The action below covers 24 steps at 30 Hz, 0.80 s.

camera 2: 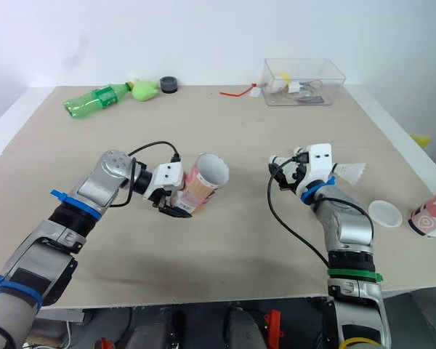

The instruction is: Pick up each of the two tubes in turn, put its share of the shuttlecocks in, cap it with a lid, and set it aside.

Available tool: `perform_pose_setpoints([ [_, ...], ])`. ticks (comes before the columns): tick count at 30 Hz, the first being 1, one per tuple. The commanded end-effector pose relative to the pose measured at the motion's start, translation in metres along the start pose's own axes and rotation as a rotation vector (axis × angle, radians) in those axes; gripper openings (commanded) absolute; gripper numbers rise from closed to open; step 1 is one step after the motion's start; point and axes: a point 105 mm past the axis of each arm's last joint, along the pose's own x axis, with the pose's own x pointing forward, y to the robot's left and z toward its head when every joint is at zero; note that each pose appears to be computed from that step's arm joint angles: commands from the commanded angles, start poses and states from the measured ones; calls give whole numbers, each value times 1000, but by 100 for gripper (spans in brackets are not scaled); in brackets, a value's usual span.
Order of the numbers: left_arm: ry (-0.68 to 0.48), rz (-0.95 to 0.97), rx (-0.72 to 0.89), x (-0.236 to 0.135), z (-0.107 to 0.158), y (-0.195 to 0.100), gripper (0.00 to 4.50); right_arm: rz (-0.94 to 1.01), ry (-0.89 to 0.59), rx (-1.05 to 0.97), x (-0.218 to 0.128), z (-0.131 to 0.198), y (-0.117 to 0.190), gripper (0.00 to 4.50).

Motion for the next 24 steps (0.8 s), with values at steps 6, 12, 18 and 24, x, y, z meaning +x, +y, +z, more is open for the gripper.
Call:
perform_pose_setpoints([
  [6,12,33,4,-5,-1,2,315,2,-39,-20,9,12,0,64],
  [12,8,38,-5,-5,-1,3,315,66,-68,-117,6,18,8,2],
  [18,12,44,-28,-8,-3,9,315,283,-204,-590,-28,71,27,2],
  [24,20,56,-46,-12,-5,20,315,796,-375,-968,-88,120,89,2],
])
